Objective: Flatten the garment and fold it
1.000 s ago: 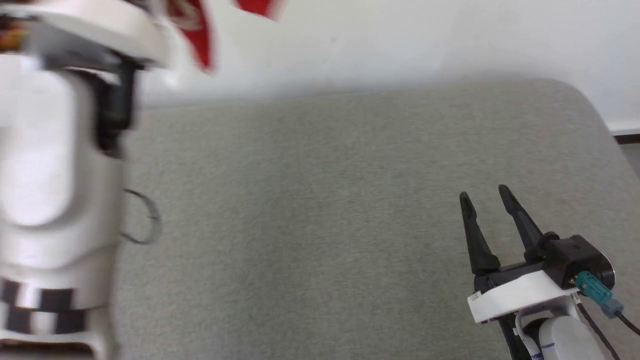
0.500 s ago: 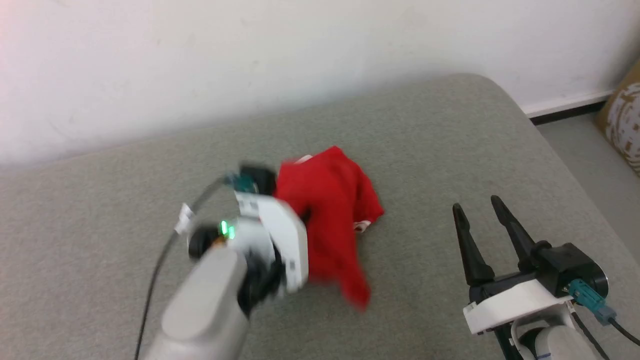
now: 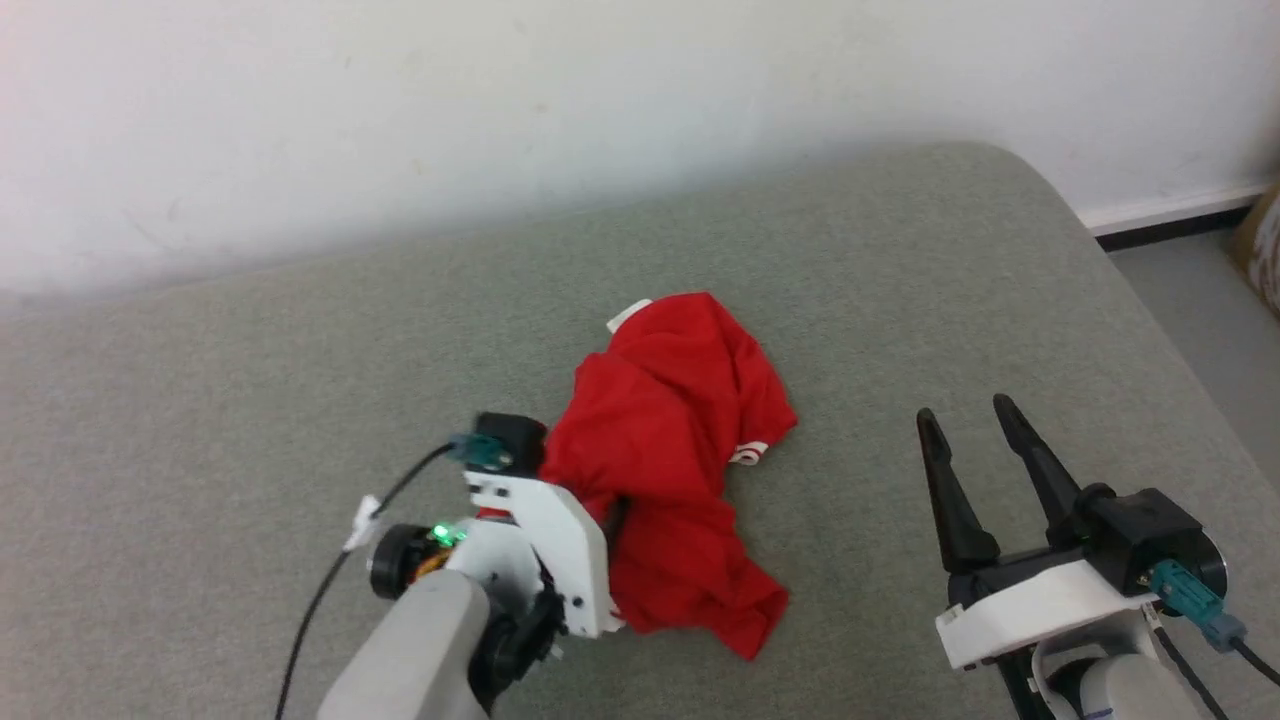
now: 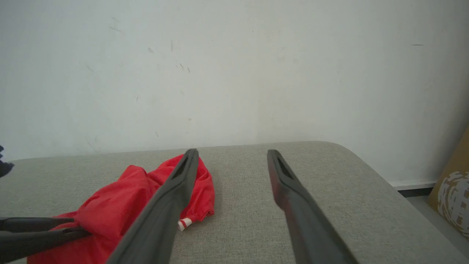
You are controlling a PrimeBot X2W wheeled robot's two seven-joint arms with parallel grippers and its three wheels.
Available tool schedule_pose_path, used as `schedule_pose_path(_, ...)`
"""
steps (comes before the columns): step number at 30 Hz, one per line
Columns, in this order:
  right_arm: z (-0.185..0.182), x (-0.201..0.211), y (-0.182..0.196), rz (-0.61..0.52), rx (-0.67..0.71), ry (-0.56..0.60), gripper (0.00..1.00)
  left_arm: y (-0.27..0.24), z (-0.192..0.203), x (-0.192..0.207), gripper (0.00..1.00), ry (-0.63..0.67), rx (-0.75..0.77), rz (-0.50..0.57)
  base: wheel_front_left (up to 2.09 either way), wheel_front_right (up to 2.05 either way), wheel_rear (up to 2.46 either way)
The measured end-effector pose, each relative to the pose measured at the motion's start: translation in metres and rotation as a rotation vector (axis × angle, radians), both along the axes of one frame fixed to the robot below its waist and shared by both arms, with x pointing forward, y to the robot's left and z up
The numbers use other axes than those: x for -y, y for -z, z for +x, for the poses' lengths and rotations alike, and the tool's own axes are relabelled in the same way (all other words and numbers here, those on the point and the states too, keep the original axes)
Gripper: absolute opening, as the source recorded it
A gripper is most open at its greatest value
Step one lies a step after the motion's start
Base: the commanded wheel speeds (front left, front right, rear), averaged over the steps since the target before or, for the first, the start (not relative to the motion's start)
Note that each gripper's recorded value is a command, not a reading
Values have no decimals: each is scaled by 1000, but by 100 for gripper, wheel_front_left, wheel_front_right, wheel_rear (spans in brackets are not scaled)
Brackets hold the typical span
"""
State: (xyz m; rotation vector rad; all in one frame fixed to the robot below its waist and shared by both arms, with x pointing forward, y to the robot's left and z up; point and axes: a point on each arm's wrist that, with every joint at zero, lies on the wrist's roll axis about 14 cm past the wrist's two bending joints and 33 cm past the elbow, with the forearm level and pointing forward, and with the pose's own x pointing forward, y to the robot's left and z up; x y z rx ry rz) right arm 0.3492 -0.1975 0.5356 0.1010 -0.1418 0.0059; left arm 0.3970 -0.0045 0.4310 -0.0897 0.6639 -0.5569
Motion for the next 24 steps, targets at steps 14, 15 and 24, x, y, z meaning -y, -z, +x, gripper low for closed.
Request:
schedule_pose_path(14, 22, -54, 1, -17, -46, -170, 100, -99, 4, -142, 100, -539, 716, -132, 0, 0, 0)
schedule_pose_path(15, 25, -62, 5, -20, -73, -197, 100, -100, 0, -150, 100, -563, 725, -123, 0, 0, 0)
schedule_pose_path(24, 61, -125, 69, -123, -581, -413, 100, -116, -24, -196, 100, -705, 809, -62, 0, 0, 0)
